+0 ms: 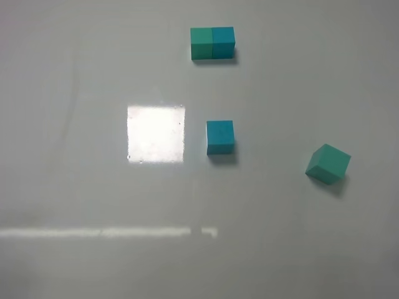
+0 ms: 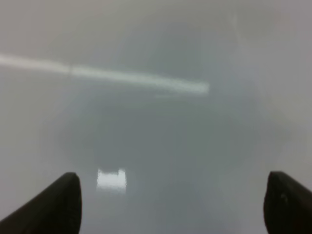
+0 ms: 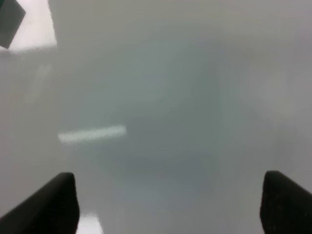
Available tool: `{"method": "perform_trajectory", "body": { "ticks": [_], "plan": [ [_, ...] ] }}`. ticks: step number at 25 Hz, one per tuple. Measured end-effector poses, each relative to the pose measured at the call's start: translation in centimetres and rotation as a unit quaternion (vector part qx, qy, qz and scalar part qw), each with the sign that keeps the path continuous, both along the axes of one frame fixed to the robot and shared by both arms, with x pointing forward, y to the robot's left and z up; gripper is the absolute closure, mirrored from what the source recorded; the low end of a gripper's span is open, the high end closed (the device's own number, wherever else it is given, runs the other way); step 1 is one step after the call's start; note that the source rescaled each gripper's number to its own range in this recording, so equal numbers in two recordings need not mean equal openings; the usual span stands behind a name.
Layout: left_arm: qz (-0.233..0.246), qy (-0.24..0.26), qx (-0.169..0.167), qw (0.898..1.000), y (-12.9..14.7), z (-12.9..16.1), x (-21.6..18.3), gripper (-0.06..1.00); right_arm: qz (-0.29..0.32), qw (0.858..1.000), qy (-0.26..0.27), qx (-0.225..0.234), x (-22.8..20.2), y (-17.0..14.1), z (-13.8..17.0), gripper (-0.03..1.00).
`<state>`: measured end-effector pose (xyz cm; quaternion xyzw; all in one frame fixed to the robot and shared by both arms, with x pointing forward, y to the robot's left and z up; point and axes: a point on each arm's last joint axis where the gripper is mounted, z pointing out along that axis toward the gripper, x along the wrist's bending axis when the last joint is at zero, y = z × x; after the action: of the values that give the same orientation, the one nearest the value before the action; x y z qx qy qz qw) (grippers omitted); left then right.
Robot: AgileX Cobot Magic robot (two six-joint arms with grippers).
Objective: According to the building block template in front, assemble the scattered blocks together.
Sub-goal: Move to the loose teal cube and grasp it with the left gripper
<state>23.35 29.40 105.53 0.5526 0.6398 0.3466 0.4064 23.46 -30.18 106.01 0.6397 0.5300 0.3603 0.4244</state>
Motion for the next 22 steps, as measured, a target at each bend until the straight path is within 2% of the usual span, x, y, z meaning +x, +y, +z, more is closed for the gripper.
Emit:
{"method": "perform_trajectory", "body": {
  "ticks": [4, 9, 13, 22],
  "plan": [
    [0.000, 0.000, 0.000, 1.000, 0.00, 0.00, 0.00, 0.26, 0.000, 1.000, 0.000, 0.000, 0.00, 0.00, 0.00, -0.03],
    [0.000, -0.001, 0.000, 1.000, 0.00, 0.01, 0.00, 0.26, 0.000, 1.000, 0.000, 0.000, 0.00, 0.00, 0.00, 0.07],
    [0.000, -0.001, 0.000, 1.000, 0.00, 0.01, 0.00, 0.26, 0.002, 1.000, 0.001, -0.004, 0.00, 0.01, 0.00, 0.09],
    [0.000, -0.001, 0.000, 1.000, 0.00, 0.01, 0.00, 0.26, 0.070, 0.997, 0.004, -0.037, 0.10, 0.91, 0.02, 0.11]
  ]
}}
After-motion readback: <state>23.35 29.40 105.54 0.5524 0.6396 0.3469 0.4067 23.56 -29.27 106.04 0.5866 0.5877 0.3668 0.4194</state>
